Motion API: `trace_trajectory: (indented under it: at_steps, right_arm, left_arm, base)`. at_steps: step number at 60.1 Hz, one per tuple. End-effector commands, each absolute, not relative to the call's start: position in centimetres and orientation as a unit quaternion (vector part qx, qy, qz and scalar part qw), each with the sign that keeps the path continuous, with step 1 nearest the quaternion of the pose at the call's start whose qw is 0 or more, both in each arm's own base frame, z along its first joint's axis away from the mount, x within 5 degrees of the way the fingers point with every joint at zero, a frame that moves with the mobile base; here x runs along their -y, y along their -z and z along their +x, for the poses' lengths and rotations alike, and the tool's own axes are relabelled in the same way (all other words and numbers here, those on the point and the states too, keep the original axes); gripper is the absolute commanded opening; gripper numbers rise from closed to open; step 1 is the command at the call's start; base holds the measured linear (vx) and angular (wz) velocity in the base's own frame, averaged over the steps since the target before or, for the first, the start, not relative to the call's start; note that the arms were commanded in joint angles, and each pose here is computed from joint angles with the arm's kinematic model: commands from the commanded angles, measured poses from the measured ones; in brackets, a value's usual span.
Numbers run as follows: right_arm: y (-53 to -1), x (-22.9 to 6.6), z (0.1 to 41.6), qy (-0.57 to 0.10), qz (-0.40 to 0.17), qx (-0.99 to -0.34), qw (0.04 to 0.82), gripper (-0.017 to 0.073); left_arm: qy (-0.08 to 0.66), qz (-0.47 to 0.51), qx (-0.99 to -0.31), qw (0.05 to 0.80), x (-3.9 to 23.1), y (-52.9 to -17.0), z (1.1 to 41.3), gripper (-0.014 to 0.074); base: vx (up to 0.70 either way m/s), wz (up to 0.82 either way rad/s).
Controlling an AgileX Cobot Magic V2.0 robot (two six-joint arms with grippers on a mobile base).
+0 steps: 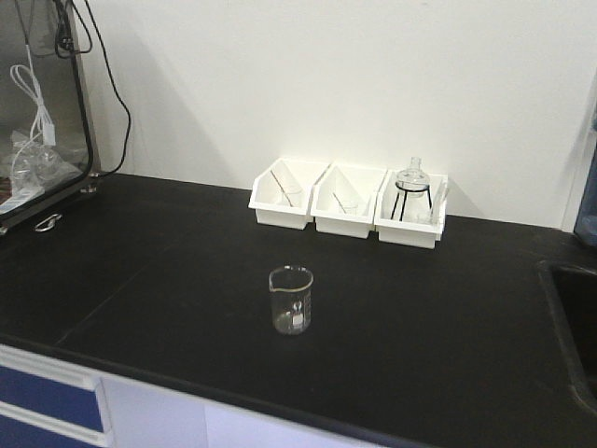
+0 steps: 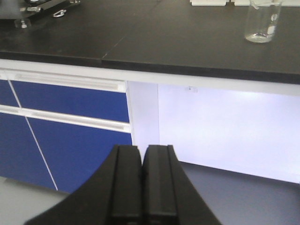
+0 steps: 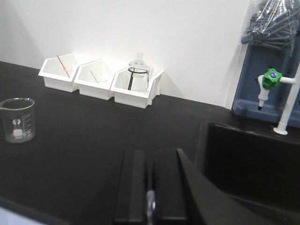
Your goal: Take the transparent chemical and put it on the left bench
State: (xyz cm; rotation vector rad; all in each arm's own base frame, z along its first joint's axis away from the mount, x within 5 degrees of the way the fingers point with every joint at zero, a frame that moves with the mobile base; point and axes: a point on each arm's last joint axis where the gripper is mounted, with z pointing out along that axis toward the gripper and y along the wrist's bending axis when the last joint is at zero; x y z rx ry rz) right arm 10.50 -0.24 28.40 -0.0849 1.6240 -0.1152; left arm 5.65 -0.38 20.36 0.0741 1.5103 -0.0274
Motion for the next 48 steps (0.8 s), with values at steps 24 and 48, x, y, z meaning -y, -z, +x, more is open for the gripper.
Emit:
trace_trajectory:
  at_steps: [24,48]
  right_arm:
    - [-29.92,0.02,10.56,0.046,-0.046,-0.693,0.718,0.001]
    - [-29.92,0.02,10.56,0.046,-0.046,-0.693,0.718,0.001]
  left_arm:
    - [0.016,0.029,-0.655,0.755,0.36,-20.63,5.5,-0.0003]
    - [0.016,0.029,-0.655,0.755,0.36,-20.63,5.5,-0.0003]
  base:
    - [0.36,-0.01]
    - [0.26,-0.04]
